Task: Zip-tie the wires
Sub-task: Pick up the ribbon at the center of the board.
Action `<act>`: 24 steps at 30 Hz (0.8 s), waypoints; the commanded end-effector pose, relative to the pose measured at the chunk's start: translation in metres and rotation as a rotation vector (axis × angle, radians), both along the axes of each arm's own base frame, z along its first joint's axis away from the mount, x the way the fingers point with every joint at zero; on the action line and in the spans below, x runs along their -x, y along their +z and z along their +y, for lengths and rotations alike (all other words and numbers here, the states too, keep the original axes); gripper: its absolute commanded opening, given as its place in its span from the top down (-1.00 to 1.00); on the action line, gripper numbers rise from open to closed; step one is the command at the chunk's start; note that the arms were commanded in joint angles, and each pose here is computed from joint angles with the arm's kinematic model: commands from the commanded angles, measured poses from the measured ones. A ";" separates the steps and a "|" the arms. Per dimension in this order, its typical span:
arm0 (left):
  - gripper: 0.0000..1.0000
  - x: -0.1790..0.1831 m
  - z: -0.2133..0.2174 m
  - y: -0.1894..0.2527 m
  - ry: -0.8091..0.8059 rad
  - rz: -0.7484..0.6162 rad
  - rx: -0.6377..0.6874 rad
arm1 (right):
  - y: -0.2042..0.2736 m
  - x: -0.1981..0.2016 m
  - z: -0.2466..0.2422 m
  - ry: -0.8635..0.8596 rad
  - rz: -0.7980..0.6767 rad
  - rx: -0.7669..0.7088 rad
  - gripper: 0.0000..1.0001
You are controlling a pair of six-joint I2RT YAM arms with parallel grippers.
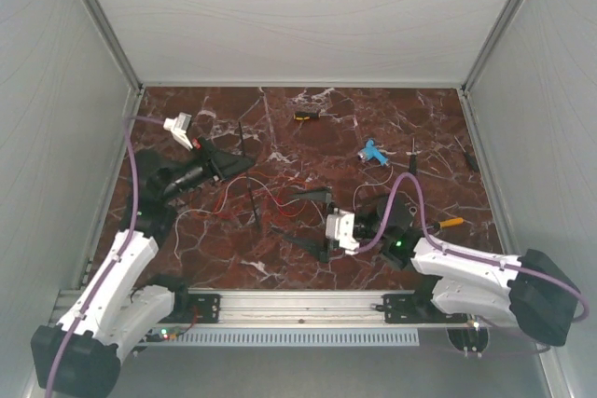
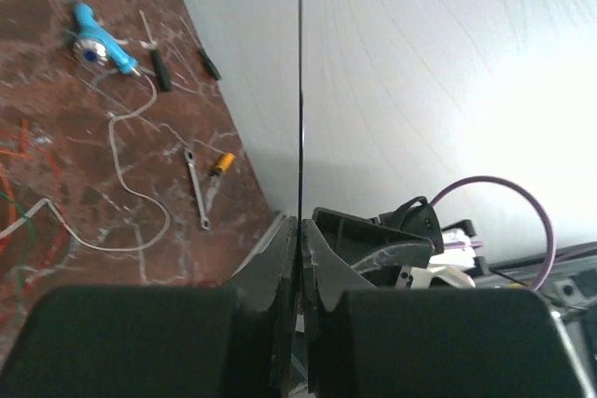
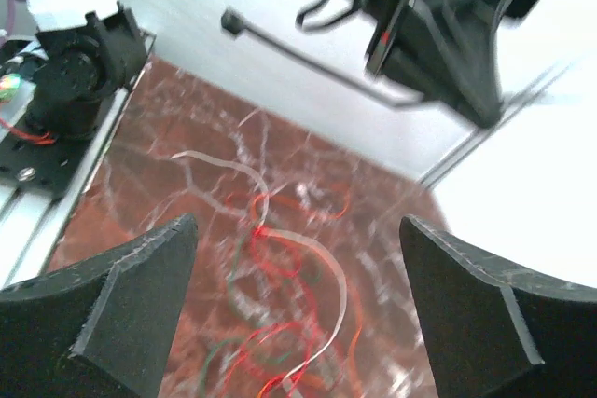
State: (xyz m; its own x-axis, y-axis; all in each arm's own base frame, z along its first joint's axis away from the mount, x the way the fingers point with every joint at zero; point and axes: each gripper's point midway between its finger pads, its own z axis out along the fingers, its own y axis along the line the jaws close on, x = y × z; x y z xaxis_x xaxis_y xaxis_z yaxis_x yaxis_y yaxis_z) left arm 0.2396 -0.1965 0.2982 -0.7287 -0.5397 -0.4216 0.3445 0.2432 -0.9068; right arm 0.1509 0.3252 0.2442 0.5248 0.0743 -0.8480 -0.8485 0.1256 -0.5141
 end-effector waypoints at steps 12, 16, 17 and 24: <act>1.00 0.035 -0.006 0.028 -0.121 0.065 0.171 | 0.097 0.032 0.045 0.031 -0.516 -0.259 -0.30; 1.00 0.037 -0.005 0.029 -0.127 0.067 0.178 | 0.106 0.039 0.052 0.043 -0.544 -0.292 -0.14; 1.00 0.038 -0.006 0.029 -0.131 0.070 0.181 | 0.108 0.041 0.054 0.053 -0.550 -0.298 -0.10; 1.00 0.044 -0.006 0.036 -0.155 0.060 0.196 | 0.109 0.053 0.066 0.100 -0.579 -0.298 0.27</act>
State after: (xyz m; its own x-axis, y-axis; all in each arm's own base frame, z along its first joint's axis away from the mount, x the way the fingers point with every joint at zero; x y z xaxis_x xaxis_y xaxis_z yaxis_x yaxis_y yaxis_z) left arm 0.2094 -0.2014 0.3136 -0.8146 -0.5161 -0.2647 0.2709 0.0651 -0.9604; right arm 0.1083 0.3922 0.3208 0.8359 0.2721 -0.4766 -0.5327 0.1927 -0.8241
